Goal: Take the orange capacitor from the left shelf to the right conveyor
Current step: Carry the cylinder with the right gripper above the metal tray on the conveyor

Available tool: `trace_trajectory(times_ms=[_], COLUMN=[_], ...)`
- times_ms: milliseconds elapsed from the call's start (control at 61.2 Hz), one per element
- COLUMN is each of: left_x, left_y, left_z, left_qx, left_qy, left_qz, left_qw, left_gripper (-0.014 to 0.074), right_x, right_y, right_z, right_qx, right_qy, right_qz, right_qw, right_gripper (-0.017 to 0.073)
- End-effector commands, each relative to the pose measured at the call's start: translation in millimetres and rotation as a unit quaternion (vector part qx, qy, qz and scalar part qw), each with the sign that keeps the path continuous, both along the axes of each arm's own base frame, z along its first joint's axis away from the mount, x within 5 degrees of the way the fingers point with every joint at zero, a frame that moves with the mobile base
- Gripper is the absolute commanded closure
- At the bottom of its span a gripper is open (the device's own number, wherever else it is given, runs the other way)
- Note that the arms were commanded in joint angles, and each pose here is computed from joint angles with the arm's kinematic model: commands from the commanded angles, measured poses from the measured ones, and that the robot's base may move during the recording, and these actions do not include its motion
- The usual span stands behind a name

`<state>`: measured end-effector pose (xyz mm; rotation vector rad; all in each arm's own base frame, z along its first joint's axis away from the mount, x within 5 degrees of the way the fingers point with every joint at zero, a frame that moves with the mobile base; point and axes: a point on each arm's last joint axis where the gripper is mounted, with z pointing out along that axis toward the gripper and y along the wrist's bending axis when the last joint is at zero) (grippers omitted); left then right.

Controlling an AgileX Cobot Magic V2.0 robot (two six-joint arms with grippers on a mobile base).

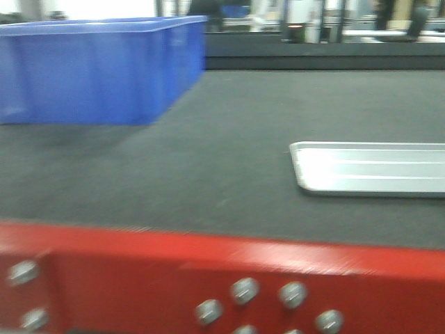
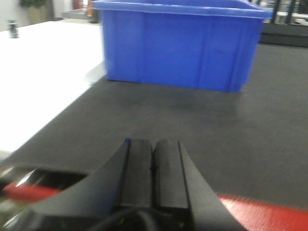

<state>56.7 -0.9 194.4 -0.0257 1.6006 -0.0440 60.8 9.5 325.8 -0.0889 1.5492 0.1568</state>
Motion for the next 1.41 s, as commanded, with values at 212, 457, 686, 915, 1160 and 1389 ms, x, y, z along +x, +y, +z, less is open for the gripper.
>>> trace_trajectory(times_ms=[212,457,686,915,1160,1389], left_x=[-1.0,-1.0,-1.0,-1.0,-1.0,-1.0], left_y=[0.7,0.7,0.7,0.7,0.7,0.7], left_z=[10.2,10.2,10.2,10.2,10.2,10.2], left_qx=[-0.003,-0.003,-0.003,-0.003,-0.003,-0.003], left_qy=[-0.052,-0.052,-0.052,-0.052,-0.052,-0.052], left_qz=[0.004,0.004,0.004,0.004,0.004,0.004], left_qw=[0.999,0.999,0.999,0.999,0.999,0.999], left_gripper=[0.0720,0.0720,0.0720,0.0720,0.0720,0.0720], right_x=[-1.8,-1.8,-1.8,-1.8,-1.8,-1.9], right_y=[-0.4,-0.4,-0.4,-0.4,-0.4,-0.4], right_z=[17.3,17.3,17.3,17.3,17.3,17.6], right_qx=[0.001,0.001,0.001,0.001,0.001,0.002], right_qy=[-0.057,-0.057,-0.057,-0.057,-0.057,-0.059], right_qz=[-0.001,-0.001,-0.001,-0.001,-0.001,-0.001], right_qw=[0.998,0.998,0.998,0.998,0.998,0.998], right_gripper=[0.0367,0.0367,0.0367,0.0367,0.0367,0.0367])
